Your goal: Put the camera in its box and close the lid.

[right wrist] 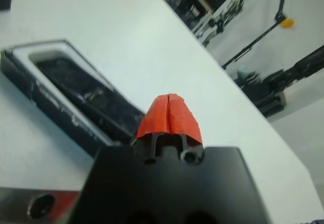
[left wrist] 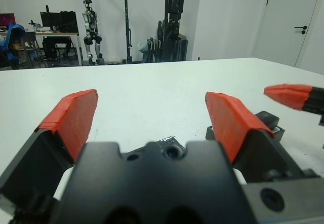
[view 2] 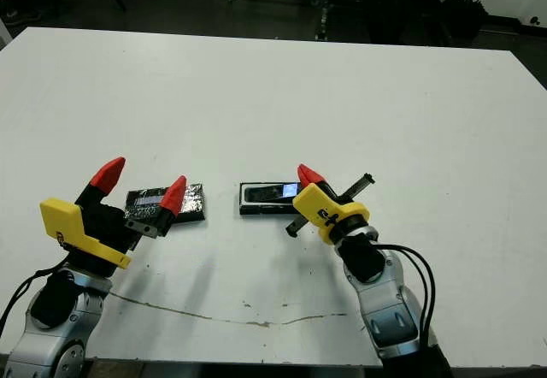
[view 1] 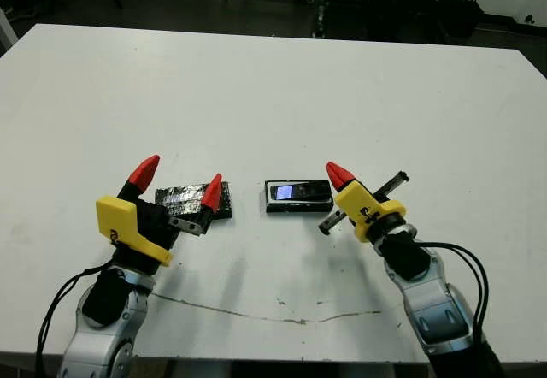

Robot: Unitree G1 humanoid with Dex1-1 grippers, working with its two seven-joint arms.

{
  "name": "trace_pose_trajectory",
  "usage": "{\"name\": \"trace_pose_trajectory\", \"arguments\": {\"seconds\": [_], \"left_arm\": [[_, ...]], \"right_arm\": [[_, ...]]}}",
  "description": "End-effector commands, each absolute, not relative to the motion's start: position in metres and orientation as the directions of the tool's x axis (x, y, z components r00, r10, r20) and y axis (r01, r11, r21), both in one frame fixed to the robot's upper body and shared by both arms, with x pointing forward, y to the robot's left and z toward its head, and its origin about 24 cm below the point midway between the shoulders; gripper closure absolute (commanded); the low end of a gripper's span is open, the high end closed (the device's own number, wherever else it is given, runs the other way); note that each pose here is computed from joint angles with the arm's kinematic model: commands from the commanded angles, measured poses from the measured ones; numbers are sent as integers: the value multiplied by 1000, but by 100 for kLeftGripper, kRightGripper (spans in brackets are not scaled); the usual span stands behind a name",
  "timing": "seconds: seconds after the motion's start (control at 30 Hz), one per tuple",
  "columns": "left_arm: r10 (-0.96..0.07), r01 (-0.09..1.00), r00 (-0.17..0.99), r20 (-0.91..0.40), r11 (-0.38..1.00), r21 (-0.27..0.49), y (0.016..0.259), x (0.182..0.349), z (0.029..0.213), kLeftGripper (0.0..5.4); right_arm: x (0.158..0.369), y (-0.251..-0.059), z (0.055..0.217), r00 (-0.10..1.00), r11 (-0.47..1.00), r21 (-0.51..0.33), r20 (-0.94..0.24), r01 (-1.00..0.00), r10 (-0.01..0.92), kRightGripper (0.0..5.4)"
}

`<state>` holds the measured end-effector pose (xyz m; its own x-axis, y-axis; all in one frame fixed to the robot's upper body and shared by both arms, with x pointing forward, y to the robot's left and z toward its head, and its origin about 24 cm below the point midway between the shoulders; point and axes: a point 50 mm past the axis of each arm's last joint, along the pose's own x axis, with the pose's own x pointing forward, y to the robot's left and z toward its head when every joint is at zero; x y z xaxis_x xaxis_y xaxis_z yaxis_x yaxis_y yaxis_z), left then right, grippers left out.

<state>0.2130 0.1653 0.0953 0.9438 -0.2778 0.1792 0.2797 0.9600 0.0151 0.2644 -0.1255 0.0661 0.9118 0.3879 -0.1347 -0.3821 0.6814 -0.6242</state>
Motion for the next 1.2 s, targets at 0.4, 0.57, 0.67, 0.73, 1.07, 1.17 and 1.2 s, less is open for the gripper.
{"name": "trace_pose_trajectory", "arguments": {"seconds": [0.4, 0.57, 0.67, 0.73, 1.07, 1.17, 1.2], "left_arm": [[-281, 281, 945, 169, 959, 20, 165, 210, 95, 0], [-280, 284, 943, 177, 959, 4, 164, 209, 95, 0], [-283, 285, 943, 177, 958, 13, 164, 208, 95, 0], [-281, 283, 944, 175, 959, 14, 164, 208, 95, 0], [-282, 286, 943, 176, 958, 4, 164, 208, 95, 0], [-284, 283, 942, 178, 959, 32, 167, 209, 97, 0], [-286, 284, 941, 180, 958, 41, 168, 210, 98, 0]], "right_arm": [[260, -123, 46, 893, 673, -595, -209, -439, 398, 538], [255, -120, 47, 876, 665, -584, -199, -466, 440, 538], [251, -117, 48, 862, 657, -575, -197, -487, 467, 538], [250, -116, 49, 855, 650, -575, -196, -497, 481, 538], [245, -120, 56, 860, 666, -569, -163, -482, 484, 538], [243, -127, 72, 882, 701, -583, -60, -411, 467, 538], [241, -130, 79, 886, 721, -577, -9, -383, 464, 538]]}}
